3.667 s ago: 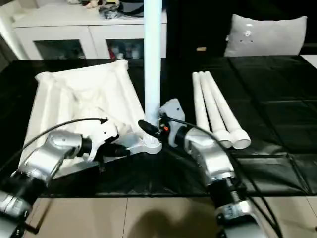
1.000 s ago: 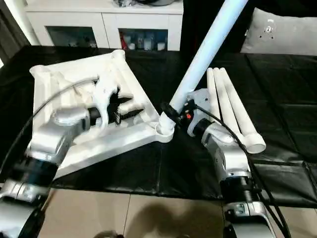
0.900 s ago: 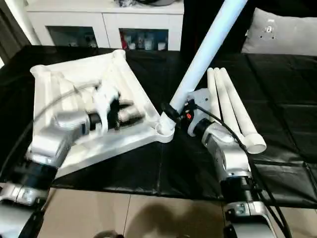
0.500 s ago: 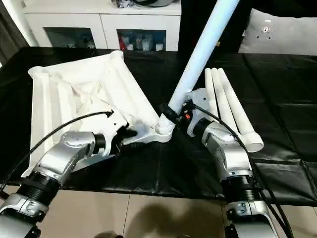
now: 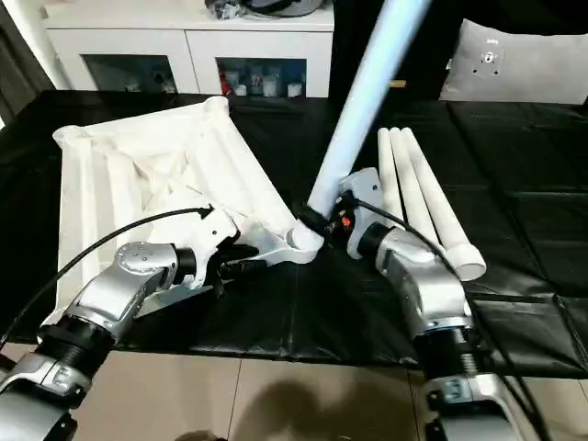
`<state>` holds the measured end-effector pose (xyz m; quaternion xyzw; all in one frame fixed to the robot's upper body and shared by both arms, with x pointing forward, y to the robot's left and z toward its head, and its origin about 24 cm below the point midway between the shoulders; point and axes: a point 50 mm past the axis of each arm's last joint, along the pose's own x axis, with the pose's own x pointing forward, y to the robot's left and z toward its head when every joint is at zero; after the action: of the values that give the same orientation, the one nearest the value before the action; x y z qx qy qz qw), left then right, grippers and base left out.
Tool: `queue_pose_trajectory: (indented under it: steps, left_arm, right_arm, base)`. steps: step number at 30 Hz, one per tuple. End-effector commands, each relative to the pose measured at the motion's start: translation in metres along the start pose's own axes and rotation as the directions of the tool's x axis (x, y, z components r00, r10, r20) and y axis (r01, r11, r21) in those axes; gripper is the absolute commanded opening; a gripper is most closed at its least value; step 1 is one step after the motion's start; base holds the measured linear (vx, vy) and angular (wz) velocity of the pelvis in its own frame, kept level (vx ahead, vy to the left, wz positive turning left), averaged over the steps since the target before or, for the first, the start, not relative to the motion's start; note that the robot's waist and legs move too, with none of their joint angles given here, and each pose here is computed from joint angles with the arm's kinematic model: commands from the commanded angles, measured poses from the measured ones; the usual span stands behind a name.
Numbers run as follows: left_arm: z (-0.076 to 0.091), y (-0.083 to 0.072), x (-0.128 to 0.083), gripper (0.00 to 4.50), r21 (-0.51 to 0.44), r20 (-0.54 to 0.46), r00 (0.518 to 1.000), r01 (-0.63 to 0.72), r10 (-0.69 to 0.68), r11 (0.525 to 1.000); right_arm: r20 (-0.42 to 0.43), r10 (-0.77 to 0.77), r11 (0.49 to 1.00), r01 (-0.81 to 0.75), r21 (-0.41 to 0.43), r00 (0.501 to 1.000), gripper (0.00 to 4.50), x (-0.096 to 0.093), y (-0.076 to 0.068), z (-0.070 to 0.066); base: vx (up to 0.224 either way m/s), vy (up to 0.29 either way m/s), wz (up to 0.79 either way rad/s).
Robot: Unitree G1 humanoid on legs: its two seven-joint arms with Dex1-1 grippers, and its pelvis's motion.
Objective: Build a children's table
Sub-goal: Insert table leg to table base
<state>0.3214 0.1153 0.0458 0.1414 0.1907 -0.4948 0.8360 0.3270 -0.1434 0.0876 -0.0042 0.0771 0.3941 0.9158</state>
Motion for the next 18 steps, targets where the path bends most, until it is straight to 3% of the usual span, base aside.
queue_pose_trajectory:
  steps: [1, 5, 12, 18]
  left_arm:
    - [-0.011, 0.002, -0.001, 0.94, 0.003, -0.075, 0.997, 0.002, -0.002, 1.000]
    - [-0.016, 0.003, -0.002, 0.66, 0.030, -0.130, 0.991, 0.025, -0.021, 0.999]
    - [-0.012, 0.005, -0.003, 0.19, 0.065, -0.132, 0.990, 0.062, -0.053, 0.996]
    - [-0.008, -0.005, -0.009, 0.00, 0.134, -0.136, 0.971, 0.216, -0.198, 0.967]
  right_arm:
    - [-0.037, 0.054, 0.998, -0.054, -0.019, 0.998, 1.86, 0.006, 0.005, 0.003]
    - [-0.082, 0.082, 0.995, -0.086, -0.044, 0.993, 1.86, 0.010, 0.005, 0.004]
    - [-0.121, 0.111, 0.992, -0.118, -0.052, 0.986, 1.86, 0.014, 0.005, 0.006]
    - [-0.206, 0.142, 0.987, -0.154, -0.047, 0.968, 1.86, 0.016, 0.004, -0.002]
  base:
    - [0.000, 0.000, 0.00]
    - [0.000, 0.000, 0.00]
    - [0.000, 0.000, 0.00]
    - [0.000, 0.000, 0.00]
